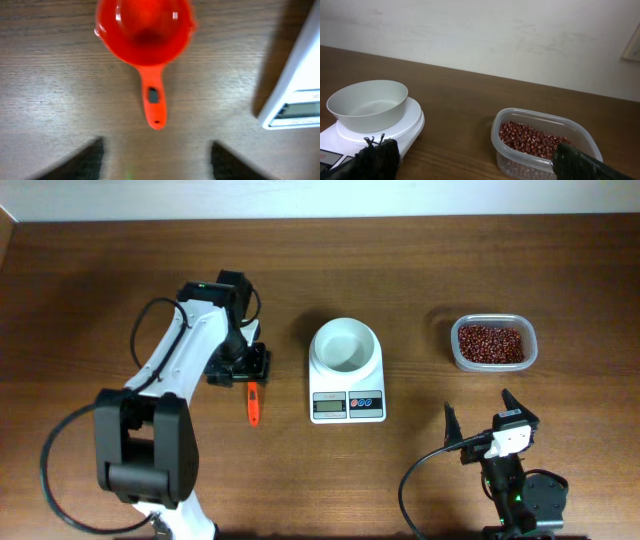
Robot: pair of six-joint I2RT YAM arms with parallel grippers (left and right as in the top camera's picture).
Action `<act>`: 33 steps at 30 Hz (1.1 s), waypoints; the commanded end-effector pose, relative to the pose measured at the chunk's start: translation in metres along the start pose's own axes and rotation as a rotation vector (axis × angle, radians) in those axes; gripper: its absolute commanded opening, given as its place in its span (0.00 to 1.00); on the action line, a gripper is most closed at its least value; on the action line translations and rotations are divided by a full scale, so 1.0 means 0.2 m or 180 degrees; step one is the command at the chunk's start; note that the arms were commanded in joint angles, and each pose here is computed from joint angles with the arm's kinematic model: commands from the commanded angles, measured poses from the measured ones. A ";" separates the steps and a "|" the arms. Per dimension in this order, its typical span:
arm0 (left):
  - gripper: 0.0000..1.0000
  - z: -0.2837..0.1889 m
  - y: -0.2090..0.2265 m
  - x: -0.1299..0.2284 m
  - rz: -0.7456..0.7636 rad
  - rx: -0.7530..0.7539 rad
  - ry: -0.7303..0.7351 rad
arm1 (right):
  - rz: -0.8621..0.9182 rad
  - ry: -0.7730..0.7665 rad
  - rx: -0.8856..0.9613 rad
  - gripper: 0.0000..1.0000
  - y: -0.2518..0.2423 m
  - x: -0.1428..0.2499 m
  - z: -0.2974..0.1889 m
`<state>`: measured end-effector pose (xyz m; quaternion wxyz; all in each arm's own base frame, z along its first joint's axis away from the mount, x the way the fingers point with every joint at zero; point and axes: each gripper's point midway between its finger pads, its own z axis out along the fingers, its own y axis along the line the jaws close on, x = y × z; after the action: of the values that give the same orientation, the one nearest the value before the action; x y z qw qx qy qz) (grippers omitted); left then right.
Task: Scoop item into bowl and weigh 50g on scale
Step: 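Reach the left gripper down and grasp the red scoop's handle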
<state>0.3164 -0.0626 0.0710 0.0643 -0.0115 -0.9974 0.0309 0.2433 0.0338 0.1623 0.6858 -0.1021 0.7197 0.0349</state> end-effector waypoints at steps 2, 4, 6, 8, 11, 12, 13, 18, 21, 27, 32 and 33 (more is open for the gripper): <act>0.79 0.07 -0.03 0.07 0.0022 0.0009 -0.0049 | 0.0037 0.0014 -0.0010 0.99 0.01 0.01 0.00; 0.80 0.22 -0.02 0.06 -0.0050 0.0022 -0.0129 | 0.0037 0.0014 -0.0010 0.99 0.01 0.01 0.00; 0.80 0.26 -0.02 0.03 -0.0040 0.0042 -0.0251 | 0.0037 0.0014 -0.0011 0.99 0.01 0.01 0.00; 0.82 0.28 -0.03 -0.01 -0.0030 0.0059 -0.0372 | 0.0037 0.0014 -0.0010 0.99 0.01 0.01 0.00; 0.90 0.28 0.05 -0.04 -0.0142 -0.0206 -0.0464 | 0.0037 0.0014 -0.0010 0.99 0.01 0.01 0.00; 0.97 0.28 0.06 -0.05 -0.0167 -0.0240 -0.0491 | 0.0037 0.0014 -0.0011 0.99 0.01 0.01 0.00; 0.99 0.28 0.06 -0.05 -0.0176 -0.0235 -0.0504 | 0.0037 0.0014 -0.0011 0.99 0.01 0.01 0.00; 0.99 0.28 0.05 -0.05 -0.0174 -0.0219 -0.0507 | 0.0037 0.0014 -0.0009 0.99 0.00 0.01 0.00; 1.00 0.33 0.06 0.01 -0.0178 -0.0219 -0.0381 | 0.0037 0.0014 -0.0011 0.99 0.01 0.01 0.00; 0.57 0.37 0.05 -0.04 -0.0285 -0.0161 -0.0568 | 0.0037 0.0014 -0.0010 0.99 0.01 0.01 0.00; 0.40 0.35 0.04 -0.12 -0.0293 -0.0121 -0.0764 | 0.0037 0.0014 -0.0011 0.99 0.01 0.01 0.00; 0.38 0.35 0.04 -0.12 -0.0292 -0.0116 -0.0787 | 0.0037 0.0014 -0.0010 0.99 0.01 0.01 0.00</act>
<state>0.3323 -0.0586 -0.0012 -0.0545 0.0314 -0.9980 0.0078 0.2433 0.0337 0.1621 0.6856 -0.1021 0.7200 0.0347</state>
